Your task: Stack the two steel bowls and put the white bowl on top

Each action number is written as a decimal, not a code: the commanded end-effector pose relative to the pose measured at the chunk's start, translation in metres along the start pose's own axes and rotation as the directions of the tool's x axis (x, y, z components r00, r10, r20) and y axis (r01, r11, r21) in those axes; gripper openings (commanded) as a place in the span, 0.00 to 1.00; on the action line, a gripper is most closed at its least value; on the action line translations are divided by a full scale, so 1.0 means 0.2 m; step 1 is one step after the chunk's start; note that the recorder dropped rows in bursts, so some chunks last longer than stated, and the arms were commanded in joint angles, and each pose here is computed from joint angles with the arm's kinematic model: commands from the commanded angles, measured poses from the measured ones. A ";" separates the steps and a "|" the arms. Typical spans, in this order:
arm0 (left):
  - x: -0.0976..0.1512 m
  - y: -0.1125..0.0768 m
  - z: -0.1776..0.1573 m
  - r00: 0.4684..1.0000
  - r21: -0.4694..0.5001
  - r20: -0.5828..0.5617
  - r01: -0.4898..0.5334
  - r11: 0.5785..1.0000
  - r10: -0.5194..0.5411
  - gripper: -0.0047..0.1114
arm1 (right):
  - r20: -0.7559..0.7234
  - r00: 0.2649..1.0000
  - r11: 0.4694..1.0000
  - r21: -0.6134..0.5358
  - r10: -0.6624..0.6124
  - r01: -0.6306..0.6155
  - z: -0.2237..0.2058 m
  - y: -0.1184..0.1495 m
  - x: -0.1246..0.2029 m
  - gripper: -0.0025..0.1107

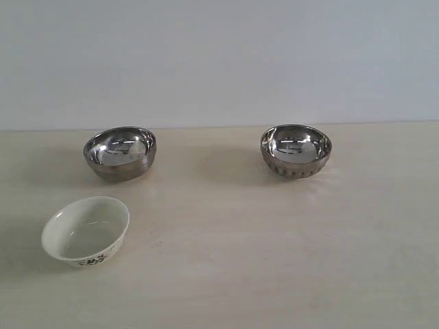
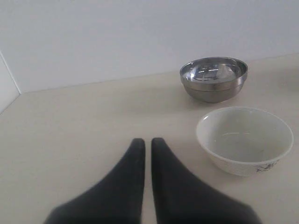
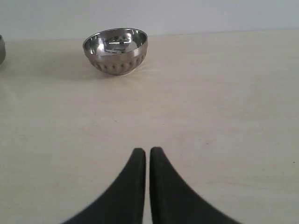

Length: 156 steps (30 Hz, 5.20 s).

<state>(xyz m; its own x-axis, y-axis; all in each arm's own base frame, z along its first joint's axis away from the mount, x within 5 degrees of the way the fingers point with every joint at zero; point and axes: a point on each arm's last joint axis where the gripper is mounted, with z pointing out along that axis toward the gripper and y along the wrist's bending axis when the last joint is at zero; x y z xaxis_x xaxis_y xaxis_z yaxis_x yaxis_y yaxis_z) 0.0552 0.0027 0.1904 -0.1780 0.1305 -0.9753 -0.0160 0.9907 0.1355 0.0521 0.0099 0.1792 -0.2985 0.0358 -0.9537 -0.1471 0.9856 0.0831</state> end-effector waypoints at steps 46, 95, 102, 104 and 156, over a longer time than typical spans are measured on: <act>0.00 0.00 0.00 1.000 -0.001 0.008 0.019 1.000 -0.019 0.07 | 0.015 1.000 1.000 0.003 -0.004 0.004 0.00 0.00 -0.01 0.02; 0.00 0.00 0.00 1.000 -0.001 0.008 0.019 1.000 -0.019 0.07 | 0.249 0.814 0.845 -0.268 0.525 -0.463 -0.15 0.09 -0.60 0.02; 0.00 0.00 0.00 1.000 -0.001 0.008 0.019 1.000 -0.019 0.07 | 0.048 0.932 0.895 -0.303 0.358 -0.329 0.03 0.19 -0.98 0.02; 0.00 0.00 0.00 1.000 -0.001 0.008 0.019 1.000 -0.019 0.07 | -0.018 0.945 0.883 -0.352 0.326 -0.312 0.12 0.23 -1.07 0.02; 0.00 0.00 0.00 1.000 -0.001 0.008 0.019 1.000 -0.019 0.07 | -0.611 0.788 0.892 -0.316 0.070 -0.324 2.02 1.37 -0.69 0.48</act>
<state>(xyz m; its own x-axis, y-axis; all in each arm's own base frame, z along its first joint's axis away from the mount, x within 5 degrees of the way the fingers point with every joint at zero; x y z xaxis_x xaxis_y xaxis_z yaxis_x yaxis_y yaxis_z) 0.0552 0.0027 0.1904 -0.1780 0.1305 -0.9753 -0.0160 0.9907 0.1355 0.4298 0.3360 0.2232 -0.8369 -0.0266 -0.5467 -0.3342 0.8159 0.4718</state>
